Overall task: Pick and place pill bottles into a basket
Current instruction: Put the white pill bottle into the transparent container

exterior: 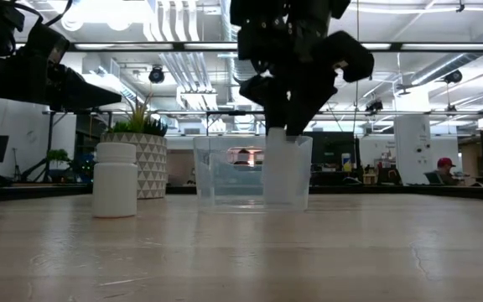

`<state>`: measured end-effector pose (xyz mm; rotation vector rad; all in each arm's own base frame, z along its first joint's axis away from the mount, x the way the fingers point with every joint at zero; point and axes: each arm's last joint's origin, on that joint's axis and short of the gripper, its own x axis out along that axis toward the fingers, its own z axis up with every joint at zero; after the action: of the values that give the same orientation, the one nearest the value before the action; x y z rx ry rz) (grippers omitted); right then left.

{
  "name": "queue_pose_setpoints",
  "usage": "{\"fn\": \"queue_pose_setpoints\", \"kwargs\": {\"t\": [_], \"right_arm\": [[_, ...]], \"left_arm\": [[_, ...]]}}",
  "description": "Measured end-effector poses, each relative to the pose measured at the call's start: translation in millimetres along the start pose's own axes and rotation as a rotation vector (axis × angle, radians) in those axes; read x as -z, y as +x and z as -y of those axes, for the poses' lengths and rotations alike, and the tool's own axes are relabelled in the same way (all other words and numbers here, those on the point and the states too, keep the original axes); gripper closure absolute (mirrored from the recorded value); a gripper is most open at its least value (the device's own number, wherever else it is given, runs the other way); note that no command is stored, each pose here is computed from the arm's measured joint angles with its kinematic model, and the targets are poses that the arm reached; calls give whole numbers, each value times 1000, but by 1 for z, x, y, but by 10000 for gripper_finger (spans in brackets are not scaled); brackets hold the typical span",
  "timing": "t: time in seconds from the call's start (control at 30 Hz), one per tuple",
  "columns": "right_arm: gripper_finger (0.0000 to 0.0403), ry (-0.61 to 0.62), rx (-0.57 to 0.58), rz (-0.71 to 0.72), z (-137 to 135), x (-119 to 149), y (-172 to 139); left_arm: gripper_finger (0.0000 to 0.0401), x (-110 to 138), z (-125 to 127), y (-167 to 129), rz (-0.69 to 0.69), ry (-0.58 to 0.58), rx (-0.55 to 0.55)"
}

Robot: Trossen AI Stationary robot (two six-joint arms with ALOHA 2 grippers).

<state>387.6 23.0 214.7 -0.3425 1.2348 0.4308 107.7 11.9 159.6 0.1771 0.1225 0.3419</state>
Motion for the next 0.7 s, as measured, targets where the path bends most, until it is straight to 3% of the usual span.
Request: {"fn": "queue_pose_setpoints", "kwargs": {"t": [0.27,0.57,0.7], "right_arm": [[259,11,-44,-37,5,1,20],[259,14,-48,-38,8,-1,22],[217,12,-39,-37,8,-2,21]], "left_arm": [[401,0,0,0,-4,1,1],[401,0,0,0,-4,1,0],[401,0,0,0,-4,1,0]]}}
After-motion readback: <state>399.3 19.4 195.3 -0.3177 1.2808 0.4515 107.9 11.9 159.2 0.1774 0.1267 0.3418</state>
